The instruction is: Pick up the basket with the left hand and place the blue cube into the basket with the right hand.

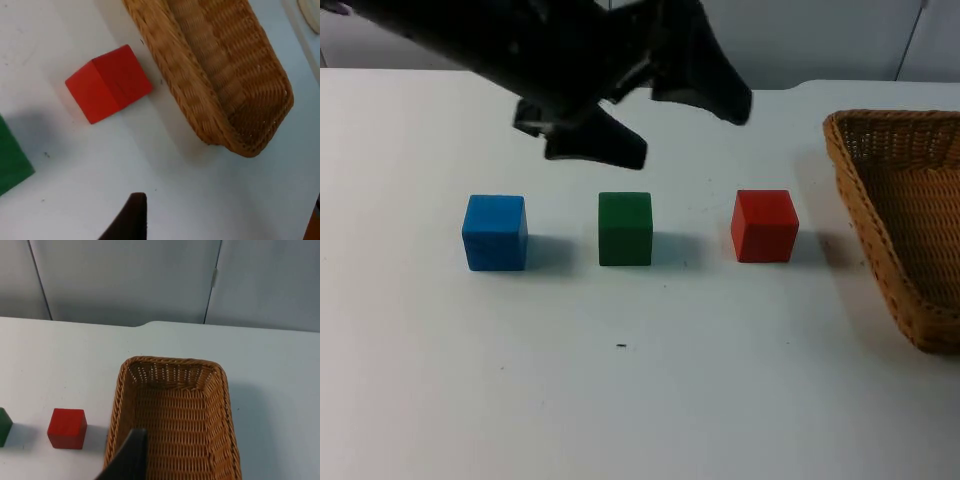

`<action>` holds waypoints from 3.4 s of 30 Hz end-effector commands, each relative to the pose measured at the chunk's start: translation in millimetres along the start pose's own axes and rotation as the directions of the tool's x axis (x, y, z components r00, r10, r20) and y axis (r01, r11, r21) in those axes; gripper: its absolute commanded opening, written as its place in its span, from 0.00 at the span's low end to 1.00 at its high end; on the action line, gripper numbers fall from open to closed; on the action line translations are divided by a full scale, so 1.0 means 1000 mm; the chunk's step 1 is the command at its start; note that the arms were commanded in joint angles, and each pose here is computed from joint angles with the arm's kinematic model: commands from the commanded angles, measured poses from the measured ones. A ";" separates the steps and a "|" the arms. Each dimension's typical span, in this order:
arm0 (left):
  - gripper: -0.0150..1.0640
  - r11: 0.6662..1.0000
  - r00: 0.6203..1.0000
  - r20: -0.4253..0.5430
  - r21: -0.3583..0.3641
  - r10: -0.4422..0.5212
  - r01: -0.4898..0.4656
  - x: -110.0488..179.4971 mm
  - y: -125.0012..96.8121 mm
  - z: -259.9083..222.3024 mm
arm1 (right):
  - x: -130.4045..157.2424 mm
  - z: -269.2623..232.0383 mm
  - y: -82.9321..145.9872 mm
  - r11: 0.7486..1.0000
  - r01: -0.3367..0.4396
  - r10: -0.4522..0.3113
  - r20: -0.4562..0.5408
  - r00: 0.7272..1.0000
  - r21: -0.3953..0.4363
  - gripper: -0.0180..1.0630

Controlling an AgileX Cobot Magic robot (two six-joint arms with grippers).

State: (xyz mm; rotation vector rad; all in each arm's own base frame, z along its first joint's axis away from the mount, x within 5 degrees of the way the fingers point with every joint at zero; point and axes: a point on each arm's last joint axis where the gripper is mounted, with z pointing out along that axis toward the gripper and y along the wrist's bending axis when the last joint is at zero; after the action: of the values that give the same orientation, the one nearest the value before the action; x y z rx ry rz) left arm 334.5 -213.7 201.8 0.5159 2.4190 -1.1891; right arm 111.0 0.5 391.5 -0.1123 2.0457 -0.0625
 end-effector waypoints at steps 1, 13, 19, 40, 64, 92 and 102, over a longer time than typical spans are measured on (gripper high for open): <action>0.98 1.000 0.999 -0.035 0.009 -0.011 0.011 -0.001 -0.004 0.021 | -0.003 -0.001 0.000 1.000 0.001 -0.001 0.019 1.000 0.002 0.98; 0.98 0.998 0.987 -0.147 0.000 -0.063 0.064 0.002 -0.008 0.109 | -0.004 -0.001 0.000 1.000 -0.006 0.006 0.027 1.000 -0.005 0.98; 0.98 0.998 0.979 -0.195 -0.032 -0.063 0.057 0.003 -0.015 0.141 | -0.004 -0.001 0.001 1.000 -0.015 0.016 0.032 0.999 -0.015 0.98; 0.98 0.982 0.967 -0.187 -0.114 -0.172 0.152 0.013 -0.026 0.196 | -0.004 -0.001 0.003 0.999 -0.034 0.035 0.035 0.999 -0.035 0.98; 0.98 0.966 0.959 -0.137 -0.104 -0.250 0.237 0.027 -0.039 0.232 | -0.006 -0.001 0.004 0.997 -0.050 0.053 0.051 0.997 -0.052 0.98; 0.63 0.942 0.942 -0.078 -0.111 -0.326 0.317 0.021 -0.036 0.237 | -0.006 -0.001 0.004 0.997 -0.050 0.053 0.052 0.997 -0.051 0.98; 0.46 0.941 0.942 -0.070 -0.111 -0.329 0.320 0.020 -0.036 0.237 | -0.006 -0.001 0.004 0.997 -0.050 0.053 0.056 0.997 -0.051 0.98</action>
State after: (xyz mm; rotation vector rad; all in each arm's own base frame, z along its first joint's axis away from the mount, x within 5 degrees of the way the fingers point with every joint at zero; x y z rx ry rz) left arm 344.4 -419.0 80.4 0.1479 2.7099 -1.1758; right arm 112.2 5.7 394.4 -0.0933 2.0116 0.0277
